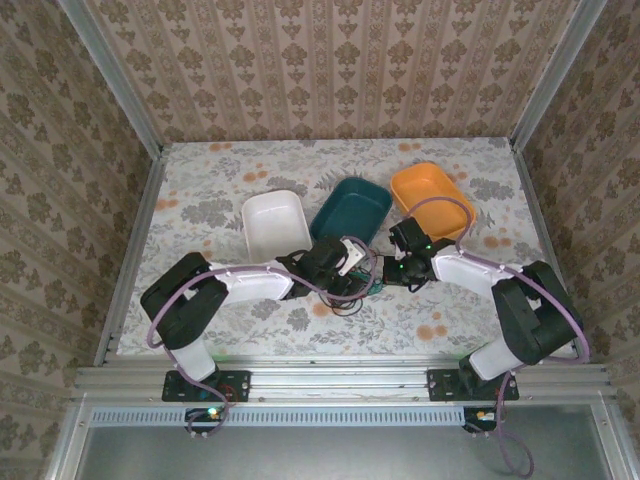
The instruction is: Untangle the cables
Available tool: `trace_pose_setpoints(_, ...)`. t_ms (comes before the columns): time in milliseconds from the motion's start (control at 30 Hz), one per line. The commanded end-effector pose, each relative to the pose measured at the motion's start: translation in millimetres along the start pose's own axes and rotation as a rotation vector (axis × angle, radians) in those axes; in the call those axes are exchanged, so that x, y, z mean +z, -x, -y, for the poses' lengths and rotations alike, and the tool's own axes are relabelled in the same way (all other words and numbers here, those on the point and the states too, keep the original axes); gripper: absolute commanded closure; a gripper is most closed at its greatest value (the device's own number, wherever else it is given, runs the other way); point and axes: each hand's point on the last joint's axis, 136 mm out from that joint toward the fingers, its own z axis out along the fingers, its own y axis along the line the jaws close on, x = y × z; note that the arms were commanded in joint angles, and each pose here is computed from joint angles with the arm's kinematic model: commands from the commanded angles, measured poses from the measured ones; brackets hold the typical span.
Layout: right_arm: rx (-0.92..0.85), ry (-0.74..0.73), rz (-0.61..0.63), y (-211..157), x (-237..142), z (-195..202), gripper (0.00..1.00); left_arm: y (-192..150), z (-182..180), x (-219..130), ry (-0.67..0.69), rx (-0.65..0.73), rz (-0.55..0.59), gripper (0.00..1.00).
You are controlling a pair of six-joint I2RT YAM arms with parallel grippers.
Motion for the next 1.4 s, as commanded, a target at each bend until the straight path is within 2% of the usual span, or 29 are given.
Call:
trace_pose_setpoints(0, 0.032, -0.104, 0.097, 11.5, -18.6, 19.9, 1.00, -13.1, -4.4, 8.0, 0.015, 0.003, -0.051, 0.59)
trace_pose_setpoints(133, 0.073, -0.185, 0.237, 29.3, -49.9, 35.3, 1.00, -21.0, -5.1, 14.2, 0.015, 0.001, -0.083, 0.88)
trace_pose_setpoints(200, 0.092, -0.197, 0.288, 35.0, -62.2, 38.8, 1.00, -25.0, -5.2, 17.0, 0.014, 0.001, -0.099, 0.98)
trace_pose_setpoints(233, 0.101, -0.199, 0.314, 37.8, -68.8, 40.0, 1.00, -27.2, -5.6, 18.2, 0.016, 0.001, -0.106, 1.00)
trace_pose_setpoints(500, 0.215, -0.144, 0.487, 58.8, -115.0, 51.2, 1.00, -45.5, -8.3, 25.4, 0.029, -0.011, -0.159, 1.00)
trace_pose_setpoints(633, 0.295, -0.046, 0.537, 67.9, -129.8, 57.6, 1.00, -56.6, -10.4, 28.4, 0.040, -0.015, -0.187, 1.00)
trace_pose_setpoints(767, 0.370, -0.012, 0.563, 72.3, -138.2, 72.0, 1.00, -66.5, -12.7, 30.4, 0.058, -0.024, -0.213, 1.00)
trace_pose_setpoints(1033, 0.503, -0.142, 0.620, 74.2, -156.9, 124.3, 1.00, -79.1, -18.4, 24.6, 0.096, -0.038, -0.225, 1.00)
trace_pose_setpoints(1367, 0.674, -0.211, 0.575, 64.0, -158.6, 171.2, 1.00, -85.8, -29.3, 18.9, 0.141, -0.074, -0.218, 1.00)
